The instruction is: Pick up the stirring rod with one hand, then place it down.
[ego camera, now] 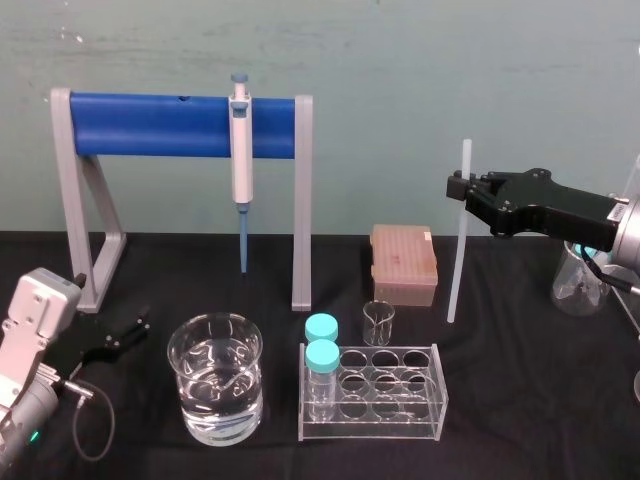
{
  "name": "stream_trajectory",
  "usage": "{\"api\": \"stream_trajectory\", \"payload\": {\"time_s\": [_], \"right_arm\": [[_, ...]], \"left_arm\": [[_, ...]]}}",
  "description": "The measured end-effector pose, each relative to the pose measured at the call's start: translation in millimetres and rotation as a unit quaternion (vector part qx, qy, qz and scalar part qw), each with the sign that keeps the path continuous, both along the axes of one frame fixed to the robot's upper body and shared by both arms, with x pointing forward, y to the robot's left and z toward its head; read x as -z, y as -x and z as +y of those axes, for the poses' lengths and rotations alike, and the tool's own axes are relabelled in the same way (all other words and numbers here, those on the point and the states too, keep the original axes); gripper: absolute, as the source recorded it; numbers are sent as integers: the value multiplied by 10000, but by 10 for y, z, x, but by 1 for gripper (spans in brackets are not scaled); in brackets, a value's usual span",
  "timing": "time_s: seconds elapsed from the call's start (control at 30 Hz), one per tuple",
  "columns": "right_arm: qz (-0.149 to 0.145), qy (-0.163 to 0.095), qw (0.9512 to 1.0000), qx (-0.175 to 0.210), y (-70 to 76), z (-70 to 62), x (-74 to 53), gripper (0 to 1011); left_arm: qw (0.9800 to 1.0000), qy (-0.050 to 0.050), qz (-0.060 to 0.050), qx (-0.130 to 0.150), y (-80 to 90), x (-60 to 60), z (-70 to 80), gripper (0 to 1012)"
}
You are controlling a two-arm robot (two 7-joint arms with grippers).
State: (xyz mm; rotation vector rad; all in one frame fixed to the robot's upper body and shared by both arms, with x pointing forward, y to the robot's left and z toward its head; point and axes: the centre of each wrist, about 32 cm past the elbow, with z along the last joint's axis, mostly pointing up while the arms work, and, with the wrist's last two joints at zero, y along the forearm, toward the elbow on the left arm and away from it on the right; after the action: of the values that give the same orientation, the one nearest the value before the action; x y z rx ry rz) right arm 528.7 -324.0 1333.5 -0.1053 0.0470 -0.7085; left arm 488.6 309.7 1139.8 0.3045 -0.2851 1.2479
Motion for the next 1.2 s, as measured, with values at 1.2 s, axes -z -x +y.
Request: {"api": "stream_trajectory", "payload": {"time_s": [1.2], "right_arm": [[-767, -274, 9930, 850, 483, 494, 408, 70]], "left_arm": [[10000, 0, 0, 0, 0, 0, 0, 1005]]}}
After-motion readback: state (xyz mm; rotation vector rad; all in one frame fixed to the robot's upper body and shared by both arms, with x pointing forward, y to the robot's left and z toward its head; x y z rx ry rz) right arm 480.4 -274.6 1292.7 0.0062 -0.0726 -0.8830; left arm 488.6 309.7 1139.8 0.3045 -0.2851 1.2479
